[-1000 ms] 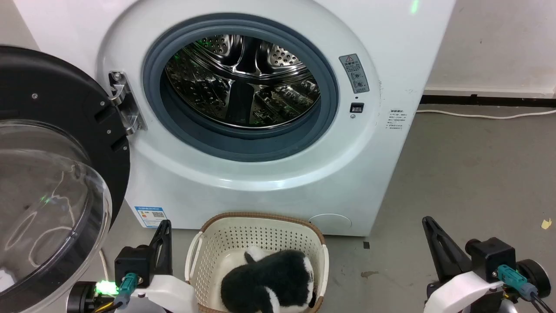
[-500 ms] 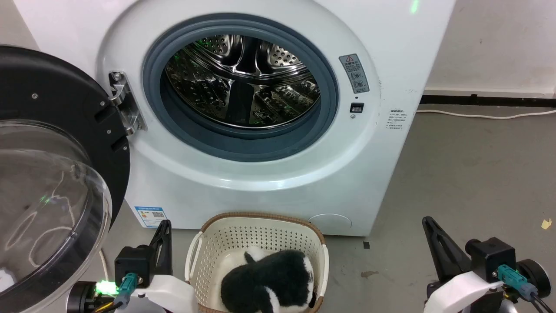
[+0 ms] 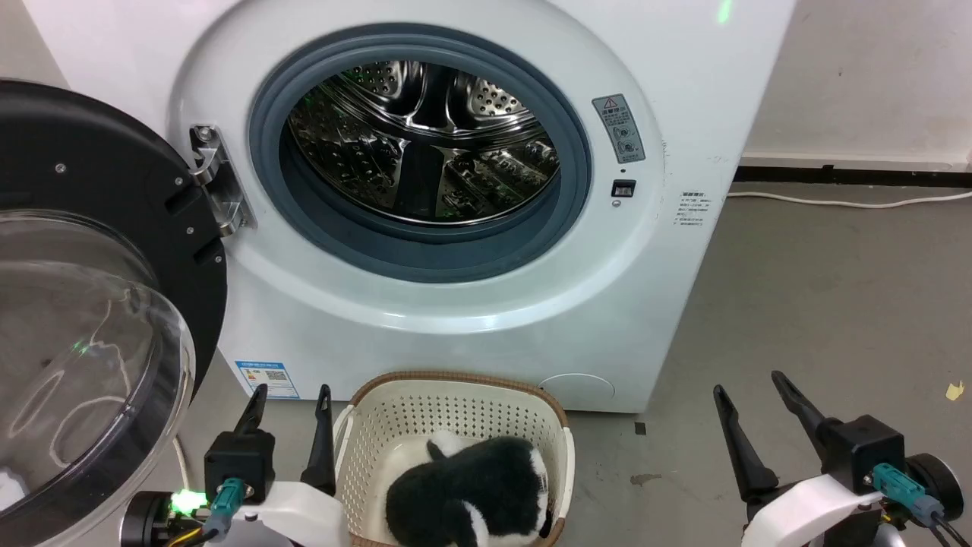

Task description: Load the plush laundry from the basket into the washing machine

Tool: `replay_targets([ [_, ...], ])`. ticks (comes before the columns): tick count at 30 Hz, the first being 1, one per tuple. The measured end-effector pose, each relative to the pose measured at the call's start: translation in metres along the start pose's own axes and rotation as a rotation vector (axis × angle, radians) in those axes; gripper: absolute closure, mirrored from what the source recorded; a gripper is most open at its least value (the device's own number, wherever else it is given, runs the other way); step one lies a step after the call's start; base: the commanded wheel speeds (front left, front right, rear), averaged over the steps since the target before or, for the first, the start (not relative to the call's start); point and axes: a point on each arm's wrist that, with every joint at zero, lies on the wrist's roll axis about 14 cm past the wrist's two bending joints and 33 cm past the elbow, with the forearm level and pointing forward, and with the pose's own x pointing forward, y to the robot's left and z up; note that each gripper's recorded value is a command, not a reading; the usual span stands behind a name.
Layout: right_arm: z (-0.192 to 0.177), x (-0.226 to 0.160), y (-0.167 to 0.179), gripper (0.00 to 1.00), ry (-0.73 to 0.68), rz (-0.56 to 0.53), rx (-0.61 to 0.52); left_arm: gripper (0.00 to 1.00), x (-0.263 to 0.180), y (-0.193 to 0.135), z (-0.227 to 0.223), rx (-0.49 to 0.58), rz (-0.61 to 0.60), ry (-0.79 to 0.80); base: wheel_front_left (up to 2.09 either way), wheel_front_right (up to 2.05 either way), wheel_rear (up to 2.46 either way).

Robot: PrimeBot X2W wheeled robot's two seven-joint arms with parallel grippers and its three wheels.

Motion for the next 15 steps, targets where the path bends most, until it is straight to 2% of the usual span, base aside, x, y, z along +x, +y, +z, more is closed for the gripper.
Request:
replay_targets([
  [15, -0.010, 0.000, -0.011, 0.00, 0.008, -0.034, 0.044, 0.00, 0.006, -0.016, -0.017, -0.001, -0.042, 0.032, 0.00, 0.00, 0.00],
])
